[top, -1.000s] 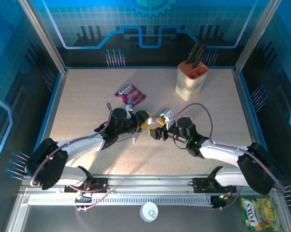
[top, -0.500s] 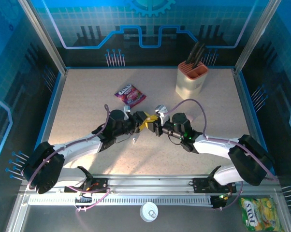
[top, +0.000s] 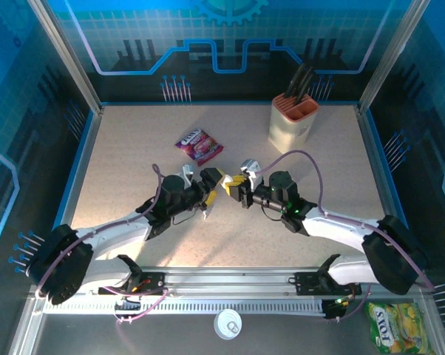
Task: Insert wireless bluetooth earbuds into charging case
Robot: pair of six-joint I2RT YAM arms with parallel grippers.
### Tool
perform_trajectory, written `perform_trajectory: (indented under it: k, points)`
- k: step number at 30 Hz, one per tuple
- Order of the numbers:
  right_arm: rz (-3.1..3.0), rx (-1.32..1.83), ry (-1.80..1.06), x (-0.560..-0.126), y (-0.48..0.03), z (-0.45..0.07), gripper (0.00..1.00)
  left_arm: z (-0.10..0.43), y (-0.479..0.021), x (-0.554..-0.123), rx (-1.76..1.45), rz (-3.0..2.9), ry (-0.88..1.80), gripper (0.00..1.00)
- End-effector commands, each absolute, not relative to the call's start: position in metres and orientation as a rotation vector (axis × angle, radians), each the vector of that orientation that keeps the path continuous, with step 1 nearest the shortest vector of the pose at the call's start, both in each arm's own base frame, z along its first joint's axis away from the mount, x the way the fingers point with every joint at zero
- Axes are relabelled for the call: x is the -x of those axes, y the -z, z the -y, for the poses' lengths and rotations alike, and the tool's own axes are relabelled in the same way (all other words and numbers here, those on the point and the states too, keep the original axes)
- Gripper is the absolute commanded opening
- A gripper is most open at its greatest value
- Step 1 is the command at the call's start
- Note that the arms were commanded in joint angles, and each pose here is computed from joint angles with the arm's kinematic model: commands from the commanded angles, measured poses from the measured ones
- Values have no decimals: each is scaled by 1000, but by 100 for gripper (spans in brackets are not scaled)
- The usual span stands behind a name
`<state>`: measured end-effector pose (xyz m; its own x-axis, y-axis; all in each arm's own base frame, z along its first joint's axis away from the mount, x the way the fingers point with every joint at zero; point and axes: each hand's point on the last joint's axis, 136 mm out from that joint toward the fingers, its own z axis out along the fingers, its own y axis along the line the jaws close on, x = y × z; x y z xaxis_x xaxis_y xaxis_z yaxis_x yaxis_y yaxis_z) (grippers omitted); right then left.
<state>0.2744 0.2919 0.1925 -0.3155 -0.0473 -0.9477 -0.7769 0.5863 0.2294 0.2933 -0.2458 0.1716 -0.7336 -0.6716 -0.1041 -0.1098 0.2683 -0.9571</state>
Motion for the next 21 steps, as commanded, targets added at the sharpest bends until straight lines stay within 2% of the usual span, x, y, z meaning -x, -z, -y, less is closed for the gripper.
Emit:
perform_trajectory:
  k: [1,5,10,18,21]
  points:
    - [-1781,682,-838,-271,-195,-274,2,225,-204,-302,552,-1884,1403,99]
    - [-1797,643,-858,-264,-210,-255,2,212,-227,-294,243,-1749,1271,99]
    - [-1807,732,-890,-234,-232,-243,0,231,-235,-267,-285,-1701,1092,99]
    - [-1766,940,-1015,-178,-268,-240,0,259,-249,-207,-823,-1447,1113,99]
    - [-1744,994,-1079,-165,-282,-243,0,267,-251,-187,-959,-1362,1117,95]
